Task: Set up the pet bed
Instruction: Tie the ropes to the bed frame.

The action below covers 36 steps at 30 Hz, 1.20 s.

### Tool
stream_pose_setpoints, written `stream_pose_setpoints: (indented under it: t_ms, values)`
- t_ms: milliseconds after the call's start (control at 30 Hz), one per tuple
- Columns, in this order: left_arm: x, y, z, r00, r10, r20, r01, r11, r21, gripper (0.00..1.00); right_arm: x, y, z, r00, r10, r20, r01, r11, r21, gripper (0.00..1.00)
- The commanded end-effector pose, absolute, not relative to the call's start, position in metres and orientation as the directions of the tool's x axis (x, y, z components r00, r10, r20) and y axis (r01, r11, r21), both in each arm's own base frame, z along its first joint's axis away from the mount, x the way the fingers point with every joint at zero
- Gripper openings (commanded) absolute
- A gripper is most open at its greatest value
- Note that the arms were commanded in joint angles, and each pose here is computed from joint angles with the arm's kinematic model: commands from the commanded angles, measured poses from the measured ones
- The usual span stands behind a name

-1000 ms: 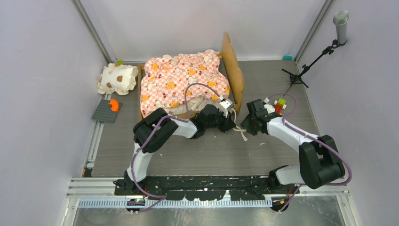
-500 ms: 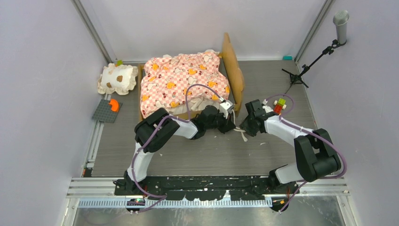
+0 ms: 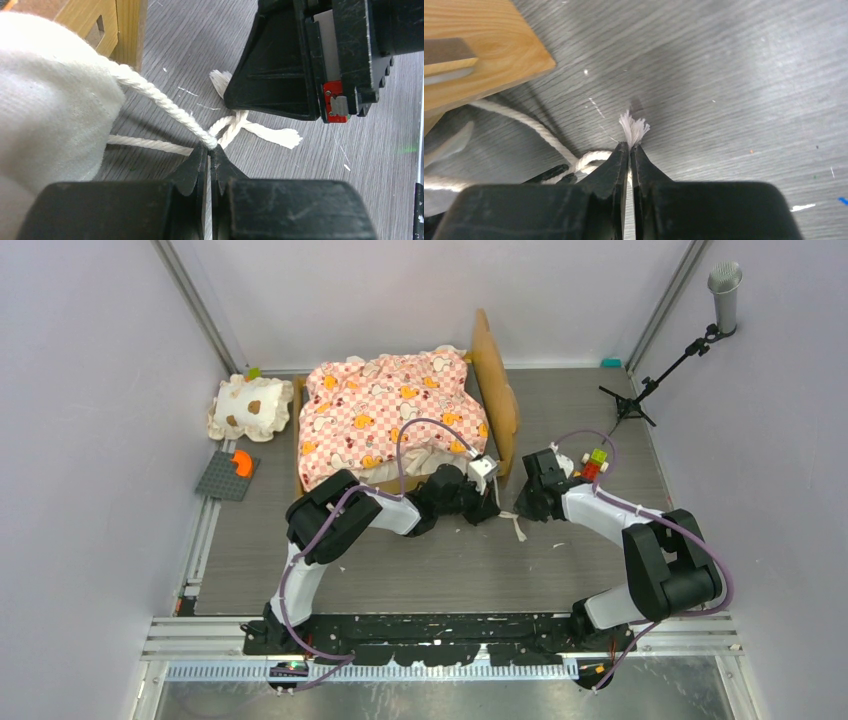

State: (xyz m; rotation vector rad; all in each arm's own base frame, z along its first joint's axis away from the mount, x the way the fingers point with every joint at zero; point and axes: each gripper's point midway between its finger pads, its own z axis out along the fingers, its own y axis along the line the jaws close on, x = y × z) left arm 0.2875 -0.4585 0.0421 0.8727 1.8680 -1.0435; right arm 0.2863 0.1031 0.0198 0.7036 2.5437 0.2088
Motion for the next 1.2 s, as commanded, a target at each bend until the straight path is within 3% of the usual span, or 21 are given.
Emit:
stream_pose_setpoints:
  t_ms: [0,200,333,500,1167]
  values:
    - [0.287,-0.464,0.057,-0.376,0.185,-0.908,0.878,0.383,-0.286,0.00,0.311,0.113,0.039,-0.764,0.382,-0.520,0.258,0.919,0.298,0.13]
    - [0.285,-0.463,0.059,-0.361,0.196,-0.912,0.889,0.366,-0.274,0.00,0.325,0.129,0.050,-0.722,0.331,-0.607,0.109,0.922,0.373,0.17]
    - [0.283,-0.463,0.062,-0.355,0.195,-0.914,0.894,0.358,-0.271,0.00,0.336,0.130,0.055,-0.677,0.333,-0.656,0.076,0.918,0.389,0.14]
    - [0.282,-0.464,0.067,-0.353,0.188,-0.916,0.896,0.350,-0.273,0.00,0.340,0.144,0.054,-0.691,0.338,-0.639,0.033,0.898,0.439,0.05]
    - [0.277,-0.453,0.065,-0.364,0.171,-0.915,0.886,0.368,-0.284,0.05,0.335,0.178,0.047,-0.738,0.356,-0.573,-0.089,0.790,0.606,0.02]
